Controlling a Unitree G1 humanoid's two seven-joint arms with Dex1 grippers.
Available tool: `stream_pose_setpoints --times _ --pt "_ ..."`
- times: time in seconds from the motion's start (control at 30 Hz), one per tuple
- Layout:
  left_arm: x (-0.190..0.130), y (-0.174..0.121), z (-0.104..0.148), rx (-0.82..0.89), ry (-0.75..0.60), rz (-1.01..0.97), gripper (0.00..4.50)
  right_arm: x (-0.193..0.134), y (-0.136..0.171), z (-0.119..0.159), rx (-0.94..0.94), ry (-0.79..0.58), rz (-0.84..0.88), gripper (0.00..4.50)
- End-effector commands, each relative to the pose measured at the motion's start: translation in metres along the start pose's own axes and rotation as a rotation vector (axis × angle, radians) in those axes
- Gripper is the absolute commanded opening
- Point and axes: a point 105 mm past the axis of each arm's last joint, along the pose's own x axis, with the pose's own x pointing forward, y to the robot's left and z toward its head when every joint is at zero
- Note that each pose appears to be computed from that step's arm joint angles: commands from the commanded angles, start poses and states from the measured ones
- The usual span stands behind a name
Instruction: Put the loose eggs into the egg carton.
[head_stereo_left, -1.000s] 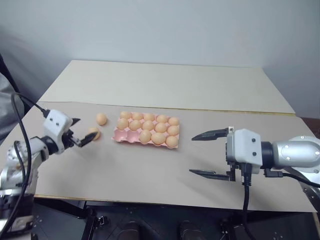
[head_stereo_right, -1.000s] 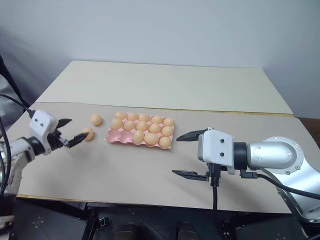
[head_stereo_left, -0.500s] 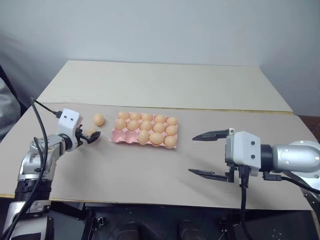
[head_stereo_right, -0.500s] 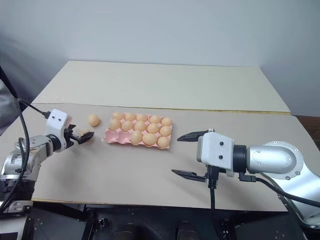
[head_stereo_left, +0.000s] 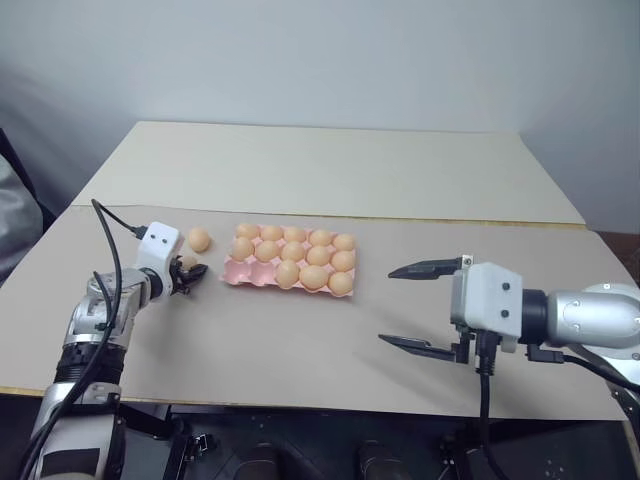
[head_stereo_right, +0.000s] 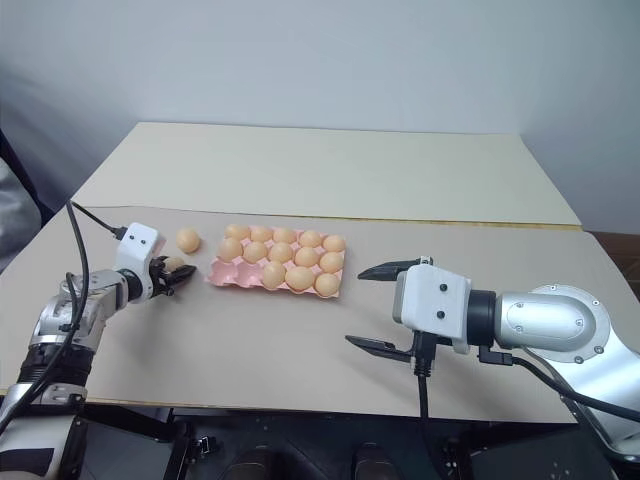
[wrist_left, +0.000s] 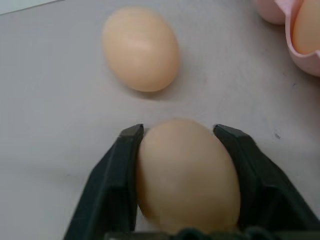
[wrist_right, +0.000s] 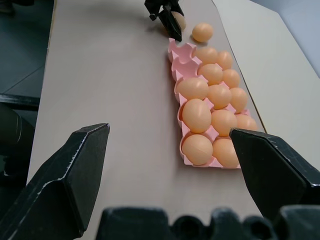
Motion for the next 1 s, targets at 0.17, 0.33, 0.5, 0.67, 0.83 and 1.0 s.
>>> stream_pose_setpoints --times 0.17,0.33,0.5,0.67,0.83,1.0 --pt "-0.011 0.009 0.014 0.056 -0.048 0.023 1.72 -0.006 -0.004 0.007 -0.048 0.008 -0.041 4.50" --pt "-0.054 -0.003 0.045 0.221 -0.232 -0.174 1.72 -0.006 -0.004 0.006 -0.049 0.011 -0.044 4.50" --pt "-0.077 -0.020 0.062 0.287 -0.370 -0.362 1.72 -0.004 -0.004 0.005 -0.050 0.012 -0.053 4.50" --pt "-0.077 -0.046 0.068 0.295 -0.451 -0.575 1.72 -0.004 -0.004 0.007 -0.049 -0.001 -0.069 4.50" --pt "-0.055 -0.062 0.080 0.283 -0.498 -0.684 1.72 -0.006 -0.002 0.010 -0.049 -0.004 -0.073 4.50" --pt "-0.039 -0.071 0.083 0.321 -0.482 -0.762 1.72 -0.008 0.000 0.008 -0.050 0.021 -0.097 4.50"
